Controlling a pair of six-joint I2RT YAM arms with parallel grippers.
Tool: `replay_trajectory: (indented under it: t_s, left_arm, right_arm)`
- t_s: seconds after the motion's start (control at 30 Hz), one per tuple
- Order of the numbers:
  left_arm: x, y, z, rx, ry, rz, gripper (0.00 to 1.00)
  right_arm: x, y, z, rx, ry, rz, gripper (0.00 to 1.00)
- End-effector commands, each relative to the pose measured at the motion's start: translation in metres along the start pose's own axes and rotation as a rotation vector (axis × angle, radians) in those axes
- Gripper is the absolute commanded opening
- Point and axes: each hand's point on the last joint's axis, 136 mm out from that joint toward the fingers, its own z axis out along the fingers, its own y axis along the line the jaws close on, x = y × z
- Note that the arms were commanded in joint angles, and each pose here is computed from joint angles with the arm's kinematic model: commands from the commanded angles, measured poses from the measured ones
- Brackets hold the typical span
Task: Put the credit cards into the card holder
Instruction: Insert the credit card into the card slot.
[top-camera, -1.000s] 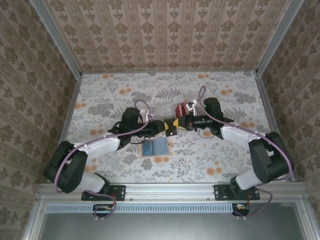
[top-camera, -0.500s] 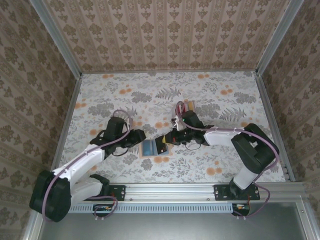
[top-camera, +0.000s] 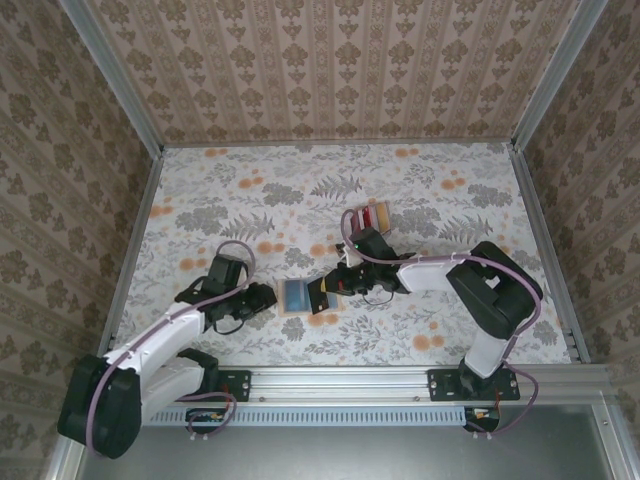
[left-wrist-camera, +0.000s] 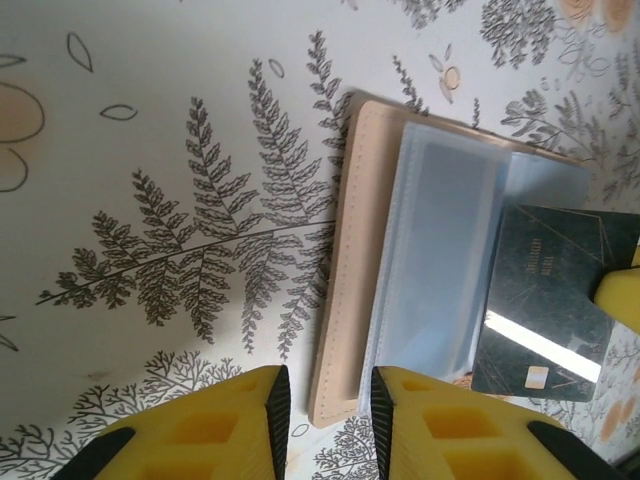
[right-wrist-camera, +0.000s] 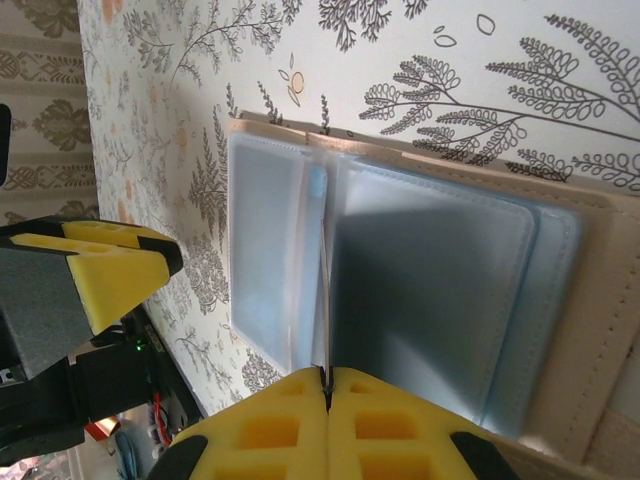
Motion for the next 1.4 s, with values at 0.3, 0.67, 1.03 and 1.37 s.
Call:
replay_trajectory:
  t_s: [0.3, 0.67, 1.03, 1.37]
  left_arm:
    - [0.003, 0.004, 0.014, -0.009, 0.048, 0.004, 0.28]
    - [0.001, 0.002, 0.027, -0.025, 0.075, 0.012, 0.25]
    - [0.006, -0.001, 0.031, -0.036, 0.100, 0.036, 0.24]
    - [0.005, -0.002, 0.033, -0.038, 0.093, 0.034, 0.24]
  right_arm:
    - [-0.007, 0.010, 0.012, -0.030, 0.002, -0.018, 0.01]
    - [-0.006, 0.024, 0.010, -0.052, 0.016, -0.034, 0.01]
    - [-0.006, 0.002, 0.015, 0.024, 0.013, 0.011, 0.01]
    - [-0.001, 0.000, 0.014, 0.020, 0.029, 0.035, 0.01]
